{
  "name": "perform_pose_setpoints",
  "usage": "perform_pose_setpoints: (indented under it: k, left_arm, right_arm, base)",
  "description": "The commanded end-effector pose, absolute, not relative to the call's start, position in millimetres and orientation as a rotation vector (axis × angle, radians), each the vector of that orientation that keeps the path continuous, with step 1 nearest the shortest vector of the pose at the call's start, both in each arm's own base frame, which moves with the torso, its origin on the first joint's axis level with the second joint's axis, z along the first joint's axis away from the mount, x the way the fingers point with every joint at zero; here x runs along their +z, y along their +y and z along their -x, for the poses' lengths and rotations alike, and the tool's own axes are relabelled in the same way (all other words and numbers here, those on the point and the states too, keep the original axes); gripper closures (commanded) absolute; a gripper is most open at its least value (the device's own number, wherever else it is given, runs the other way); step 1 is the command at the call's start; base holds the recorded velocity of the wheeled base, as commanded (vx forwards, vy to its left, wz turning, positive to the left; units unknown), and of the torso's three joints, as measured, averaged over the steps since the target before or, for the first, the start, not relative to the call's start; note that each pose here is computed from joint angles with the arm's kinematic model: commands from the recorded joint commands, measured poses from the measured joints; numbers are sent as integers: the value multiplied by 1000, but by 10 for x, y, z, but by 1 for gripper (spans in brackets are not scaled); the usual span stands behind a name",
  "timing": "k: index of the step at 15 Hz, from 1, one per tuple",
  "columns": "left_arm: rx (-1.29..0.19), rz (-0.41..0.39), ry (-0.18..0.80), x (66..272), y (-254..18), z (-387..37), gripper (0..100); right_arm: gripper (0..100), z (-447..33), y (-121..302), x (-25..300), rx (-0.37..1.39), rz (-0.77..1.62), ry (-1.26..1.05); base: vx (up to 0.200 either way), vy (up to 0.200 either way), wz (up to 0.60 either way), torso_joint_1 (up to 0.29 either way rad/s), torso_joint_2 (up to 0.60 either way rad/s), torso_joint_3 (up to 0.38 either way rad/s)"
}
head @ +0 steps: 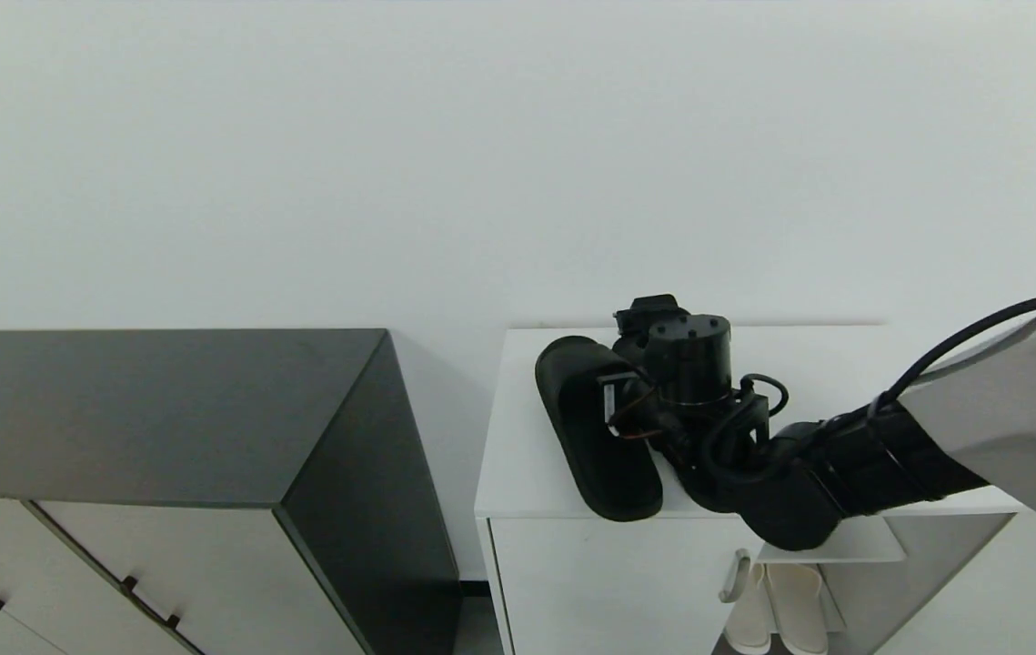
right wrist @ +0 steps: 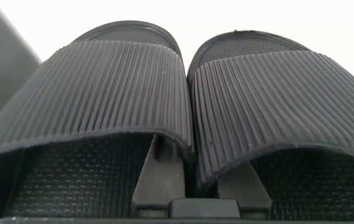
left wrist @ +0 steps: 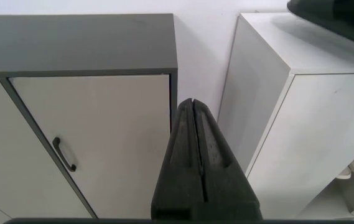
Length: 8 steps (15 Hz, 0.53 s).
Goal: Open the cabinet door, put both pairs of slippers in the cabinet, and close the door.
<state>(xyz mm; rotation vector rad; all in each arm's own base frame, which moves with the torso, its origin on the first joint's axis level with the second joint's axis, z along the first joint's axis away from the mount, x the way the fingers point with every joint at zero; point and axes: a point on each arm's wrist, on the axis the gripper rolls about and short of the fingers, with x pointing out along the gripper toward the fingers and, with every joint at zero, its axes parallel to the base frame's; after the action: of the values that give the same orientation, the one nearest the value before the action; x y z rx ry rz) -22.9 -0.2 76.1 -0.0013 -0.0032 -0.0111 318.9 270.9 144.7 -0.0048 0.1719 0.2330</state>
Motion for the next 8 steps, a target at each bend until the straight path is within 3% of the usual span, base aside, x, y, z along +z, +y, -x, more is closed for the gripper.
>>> perform_pose_setpoints:
  k: [1,4,8]
  left_arm:
    - [-11,2,-2,758,-2,227,100]
    - [-11,0,-3,763,-2,228,100]
    - [-11,0,-5,762,-2,229,100]
  right_arm:
    - [100,-2792,2626,1567,283,14,187]
    - [100,-2399,2415,1672,326,7,205]
    - [100,-2214,2439,1632,369,31,222]
  base:
    - [0,0,0,0,0,0]
    - [0,0,0,0,0,0]
    - [0,0,0,0,0,0]
